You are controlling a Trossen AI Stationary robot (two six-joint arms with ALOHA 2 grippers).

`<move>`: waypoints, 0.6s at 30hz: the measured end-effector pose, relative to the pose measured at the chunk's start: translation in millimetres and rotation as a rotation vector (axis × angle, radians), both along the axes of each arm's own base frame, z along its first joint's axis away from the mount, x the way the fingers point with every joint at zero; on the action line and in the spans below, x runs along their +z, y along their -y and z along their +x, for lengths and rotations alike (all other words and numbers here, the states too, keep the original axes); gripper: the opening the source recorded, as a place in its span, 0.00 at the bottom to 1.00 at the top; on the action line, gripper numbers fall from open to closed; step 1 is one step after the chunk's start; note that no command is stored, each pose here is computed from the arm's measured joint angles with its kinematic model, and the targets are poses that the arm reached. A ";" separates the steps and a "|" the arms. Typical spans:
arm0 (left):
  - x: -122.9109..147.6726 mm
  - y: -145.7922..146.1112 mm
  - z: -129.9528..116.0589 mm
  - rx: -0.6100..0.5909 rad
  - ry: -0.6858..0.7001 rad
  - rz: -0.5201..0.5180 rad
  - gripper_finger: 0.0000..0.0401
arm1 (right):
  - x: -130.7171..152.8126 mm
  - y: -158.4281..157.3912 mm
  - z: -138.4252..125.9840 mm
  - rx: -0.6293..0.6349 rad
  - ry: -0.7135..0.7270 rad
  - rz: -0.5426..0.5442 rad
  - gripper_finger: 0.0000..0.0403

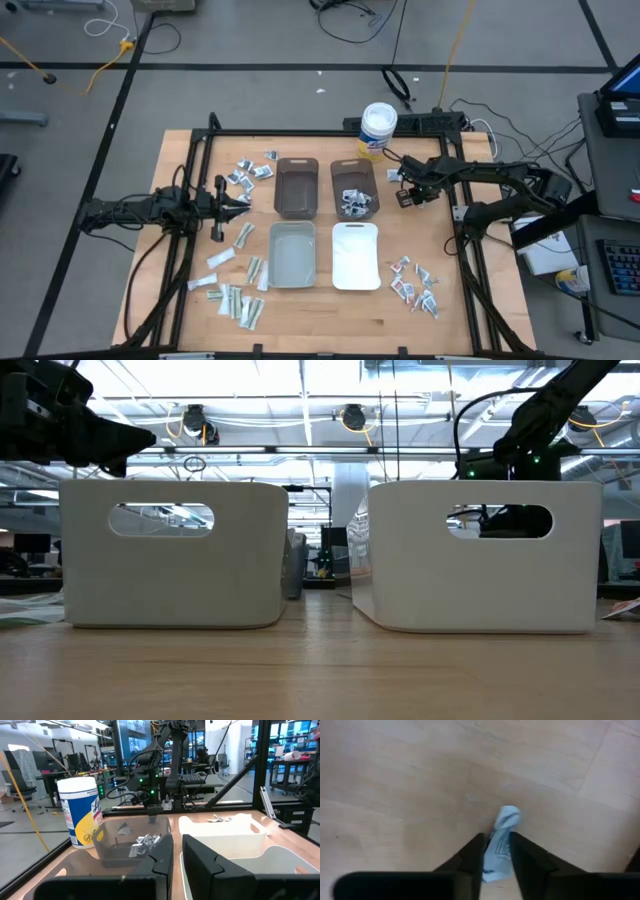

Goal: Pick & Place First Aid Supplies
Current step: Put the blue pad into the right black bin

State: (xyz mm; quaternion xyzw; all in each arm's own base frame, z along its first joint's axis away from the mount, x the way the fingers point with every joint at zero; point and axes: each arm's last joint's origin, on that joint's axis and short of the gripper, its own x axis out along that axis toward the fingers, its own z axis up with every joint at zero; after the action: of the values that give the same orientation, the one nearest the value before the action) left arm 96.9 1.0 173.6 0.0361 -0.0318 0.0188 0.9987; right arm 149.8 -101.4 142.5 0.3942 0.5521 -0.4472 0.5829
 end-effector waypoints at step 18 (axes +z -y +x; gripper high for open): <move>0.0 0.0 0.0 0.000 0.000 0.000 0.12 | 44.9 3.4 15.6 0.124 -0.045 0.023 0.00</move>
State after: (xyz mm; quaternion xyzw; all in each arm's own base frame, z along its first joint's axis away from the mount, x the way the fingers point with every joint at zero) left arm 96.9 1.0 173.6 0.0361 -0.0318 0.0187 0.9987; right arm 165.4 -104.8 187.4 0.3555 0.5936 -0.4126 0.5924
